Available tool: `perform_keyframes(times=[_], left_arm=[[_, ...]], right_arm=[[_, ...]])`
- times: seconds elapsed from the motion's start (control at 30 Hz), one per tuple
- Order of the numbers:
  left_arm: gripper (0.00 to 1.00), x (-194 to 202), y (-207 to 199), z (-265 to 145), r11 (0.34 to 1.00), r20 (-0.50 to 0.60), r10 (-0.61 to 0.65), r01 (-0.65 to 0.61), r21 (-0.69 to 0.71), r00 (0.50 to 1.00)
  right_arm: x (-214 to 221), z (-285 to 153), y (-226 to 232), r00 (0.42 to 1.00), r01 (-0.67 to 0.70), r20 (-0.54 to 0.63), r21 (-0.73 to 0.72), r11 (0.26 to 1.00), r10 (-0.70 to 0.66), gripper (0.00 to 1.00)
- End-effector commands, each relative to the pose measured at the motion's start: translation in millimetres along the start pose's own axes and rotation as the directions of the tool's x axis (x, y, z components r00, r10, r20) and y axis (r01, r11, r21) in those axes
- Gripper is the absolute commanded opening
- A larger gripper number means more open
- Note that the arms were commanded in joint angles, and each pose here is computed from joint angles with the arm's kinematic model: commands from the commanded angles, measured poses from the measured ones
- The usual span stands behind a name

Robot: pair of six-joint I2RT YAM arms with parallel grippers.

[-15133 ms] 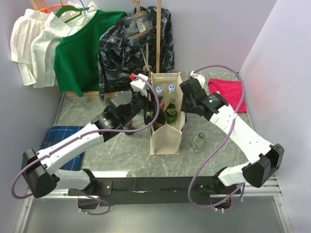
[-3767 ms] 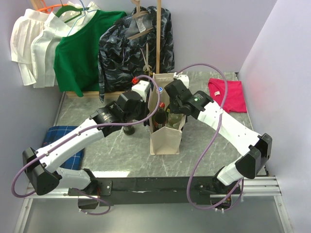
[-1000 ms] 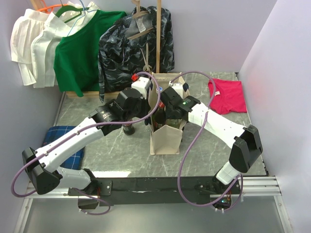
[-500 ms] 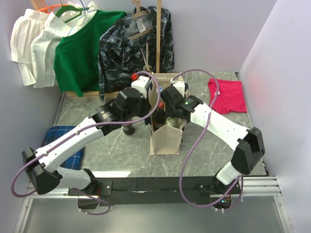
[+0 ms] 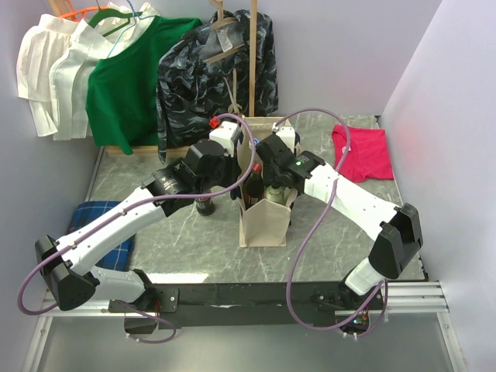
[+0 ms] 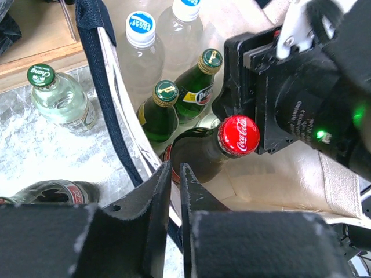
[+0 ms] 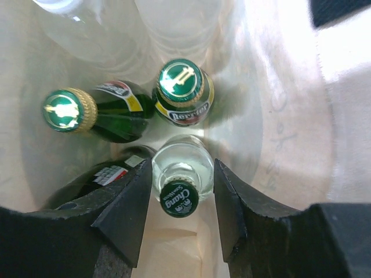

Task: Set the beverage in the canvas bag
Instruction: Place the drink in the canvas bag.

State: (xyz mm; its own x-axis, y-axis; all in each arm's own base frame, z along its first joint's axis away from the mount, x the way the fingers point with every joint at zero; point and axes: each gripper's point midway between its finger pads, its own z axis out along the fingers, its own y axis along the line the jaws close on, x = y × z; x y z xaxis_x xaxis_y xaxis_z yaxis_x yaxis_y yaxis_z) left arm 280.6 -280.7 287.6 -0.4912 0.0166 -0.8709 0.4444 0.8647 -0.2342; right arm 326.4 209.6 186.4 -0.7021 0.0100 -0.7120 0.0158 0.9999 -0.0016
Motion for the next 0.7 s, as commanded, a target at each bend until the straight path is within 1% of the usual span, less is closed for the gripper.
perform_keyframes(times=[0.0,0.17,0.33,0.5,0.6,0.67], left_arm=[[0.18,-41,-12,-19,0.999,0.119,-0.018,0.013,0.044,0.993],[0.18,-43,-11,-18,0.999,0.126,-0.015,0.01,0.039,0.992],[0.21,-44,-11,-17,0.999,0.125,-0.013,0.009,0.036,0.992],[0.27,-48,-6,-19,1.0,0.145,-0.016,0.015,0.008,0.989],[0.29,-51,2,-21,0.999,0.158,-0.024,0.03,-0.036,0.987],[0.34,-54,12,-23,0.995,0.175,-0.031,0.047,-0.088,0.984]], right_arm=[[-42,-29,-2,0.991,-0.071,0.112,-0.036,0.997,0.075,0.54],[-56,-42,-4,0.986,-0.085,0.141,-0.047,0.995,0.091,0.56],[-63,-54,-7,0.982,-0.095,0.158,-0.053,0.994,0.103,0.57],[-77,-72,-13,0.972,-0.12,0.196,-0.074,0.99,0.132,0.58],[-85,-85,-17,0.964,-0.132,0.22,-0.088,0.987,0.148,0.58],[-90,-95,-21,0.958,-0.143,0.237,-0.099,0.985,0.163,0.59]])
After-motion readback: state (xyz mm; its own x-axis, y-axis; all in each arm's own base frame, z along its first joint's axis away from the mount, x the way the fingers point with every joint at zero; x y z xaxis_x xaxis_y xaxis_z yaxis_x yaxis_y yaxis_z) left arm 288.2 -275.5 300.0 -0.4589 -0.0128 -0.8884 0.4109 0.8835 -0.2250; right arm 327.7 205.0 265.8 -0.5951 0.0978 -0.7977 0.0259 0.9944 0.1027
